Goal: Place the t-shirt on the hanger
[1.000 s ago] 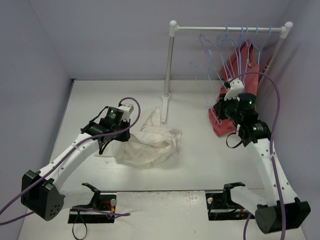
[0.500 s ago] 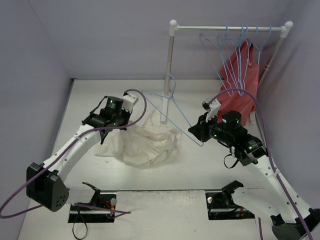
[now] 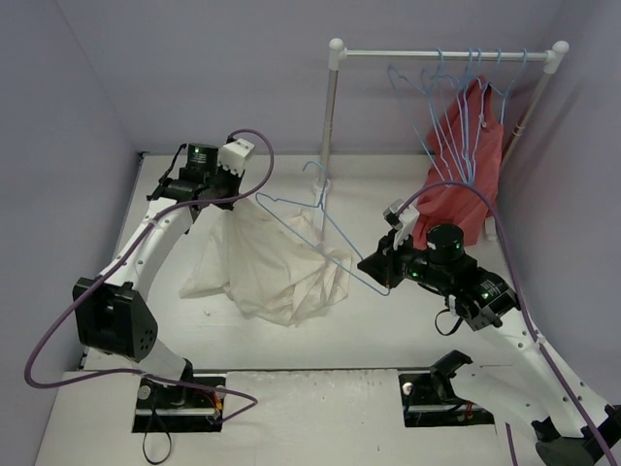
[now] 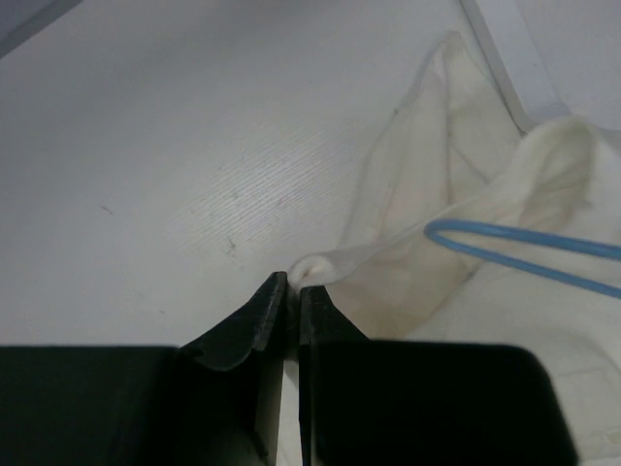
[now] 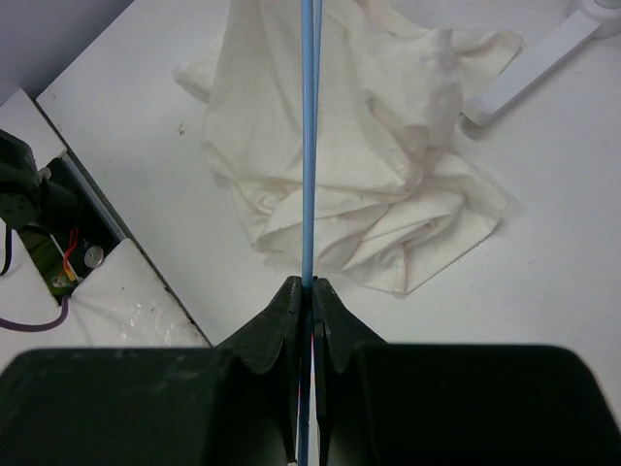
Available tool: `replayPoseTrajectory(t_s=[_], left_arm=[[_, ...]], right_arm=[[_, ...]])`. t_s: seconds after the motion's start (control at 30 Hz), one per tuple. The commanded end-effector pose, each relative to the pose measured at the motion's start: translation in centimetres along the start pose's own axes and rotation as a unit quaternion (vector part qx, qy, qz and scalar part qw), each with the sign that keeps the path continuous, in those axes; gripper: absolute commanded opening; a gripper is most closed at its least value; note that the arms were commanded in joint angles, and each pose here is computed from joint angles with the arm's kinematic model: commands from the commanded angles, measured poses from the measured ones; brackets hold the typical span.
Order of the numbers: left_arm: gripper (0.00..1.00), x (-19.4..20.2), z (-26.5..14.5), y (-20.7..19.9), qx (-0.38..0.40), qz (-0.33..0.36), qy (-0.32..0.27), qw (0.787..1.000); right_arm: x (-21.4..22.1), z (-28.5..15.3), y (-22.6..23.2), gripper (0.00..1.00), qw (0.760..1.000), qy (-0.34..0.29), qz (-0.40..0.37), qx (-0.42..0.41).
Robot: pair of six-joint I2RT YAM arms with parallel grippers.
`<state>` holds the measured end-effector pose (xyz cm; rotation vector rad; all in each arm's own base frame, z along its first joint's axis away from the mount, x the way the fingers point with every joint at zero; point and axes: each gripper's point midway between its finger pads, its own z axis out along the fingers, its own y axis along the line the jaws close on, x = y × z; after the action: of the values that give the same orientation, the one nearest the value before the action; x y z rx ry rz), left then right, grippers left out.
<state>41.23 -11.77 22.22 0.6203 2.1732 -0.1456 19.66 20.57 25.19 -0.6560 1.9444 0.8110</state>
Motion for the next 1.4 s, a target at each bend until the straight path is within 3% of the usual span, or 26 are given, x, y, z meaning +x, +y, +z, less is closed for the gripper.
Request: replayPoseTrajectory(t_s=[0.0, 0.67, 1.1, 1.37], left_arm=[[0.0, -2.8, -1.6, -2.0, 0.056, 0.022, -0.051, 0.997], [0.0, -3.1, -5.9, -4.9, 0.122, 0.059, -0.09, 0.987], [0.0, -4.9, -10.2, -7.3, 0.182, 0.107, -0.135, 0.968], [0.0, -9.1, -16.2, -8.8, 0.207, 0.123, -0.216, 0.946]], right_arm=[[-2.0, -0.5, 1.6, 0.0, 0.998, -0.041, -0.025, -0.036], [0.1, 1.3, 2.4, 0.0, 0.996, -0.012, -0.042, -0.076], [-4.1, 0.1, 6.0, 0.0, 0.979, -0.069, -0.103, -0.165], [-7.3, 0.9, 6.5, 0.0, 0.97, -0.09, -0.14, -0.176]])
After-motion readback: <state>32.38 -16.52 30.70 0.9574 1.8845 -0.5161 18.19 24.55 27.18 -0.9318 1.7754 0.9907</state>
